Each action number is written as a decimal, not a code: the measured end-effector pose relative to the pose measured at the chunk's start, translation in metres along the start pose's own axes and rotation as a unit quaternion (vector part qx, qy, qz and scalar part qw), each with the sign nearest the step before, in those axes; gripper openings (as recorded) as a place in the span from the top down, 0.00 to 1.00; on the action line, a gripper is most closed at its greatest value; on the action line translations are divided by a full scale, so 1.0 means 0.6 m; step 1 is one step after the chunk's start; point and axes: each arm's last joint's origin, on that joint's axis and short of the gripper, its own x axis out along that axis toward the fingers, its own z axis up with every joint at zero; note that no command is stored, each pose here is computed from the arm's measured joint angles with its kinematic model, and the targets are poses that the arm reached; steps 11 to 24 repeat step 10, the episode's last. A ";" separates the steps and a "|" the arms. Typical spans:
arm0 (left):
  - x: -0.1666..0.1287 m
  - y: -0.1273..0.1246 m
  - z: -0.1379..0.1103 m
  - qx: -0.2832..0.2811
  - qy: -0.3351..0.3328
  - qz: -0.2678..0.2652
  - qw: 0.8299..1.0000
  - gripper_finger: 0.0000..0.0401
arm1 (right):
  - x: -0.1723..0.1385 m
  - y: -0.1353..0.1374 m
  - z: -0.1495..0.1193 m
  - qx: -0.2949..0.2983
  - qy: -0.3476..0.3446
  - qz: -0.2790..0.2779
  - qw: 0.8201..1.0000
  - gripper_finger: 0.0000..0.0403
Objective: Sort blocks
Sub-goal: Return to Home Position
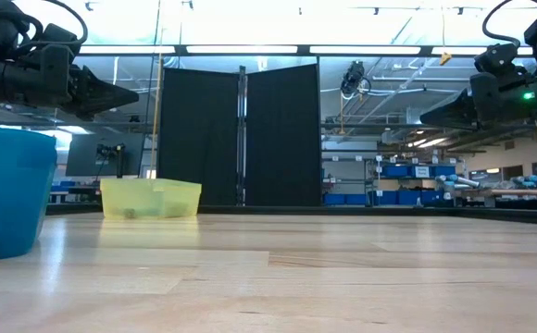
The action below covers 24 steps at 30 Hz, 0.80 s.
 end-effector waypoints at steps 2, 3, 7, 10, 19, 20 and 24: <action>0.000 0.000 0.000 0.000 0.000 0.000 1.000 0.96 | 0.000 0.000 0.000 0.000 0.000 0.000 1.000 0.83; 0.000 0.000 0.000 0.000 0.000 0.000 1.000 0.96 | 0.000 0.000 0.000 0.000 0.000 0.000 1.000 0.83; 0.000 0.000 0.000 0.000 0.000 0.000 1.000 0.96 | 0.000 0.000 0.000 0.000 0.000 0.000 1.000 0.83; 0.000 0.000 0.000 0.000 0.000 0.000 1.000 0.96 | 0.000 0.000 0.000 0.000 0.000 0.000 1.000 0.83; 0.000 0.000 0.000 0.000 0.000 0.000 1.000 0.96 | 0.000 0.000 0.000 0.000 0.000 0.000 1.000 0.83; 0.000 0.000 0.000 0.000 0.000 0.000 1.000 0.96 | 0.000 0.000 0.000 0.000 0.000 0.000 1.000 0.83; 0.000 0.000 0.000 0.000 0.000 0.000 1.000 0.96 | 0.000 0.000 0.000 0.000 0.000 0.000 1.000 0.83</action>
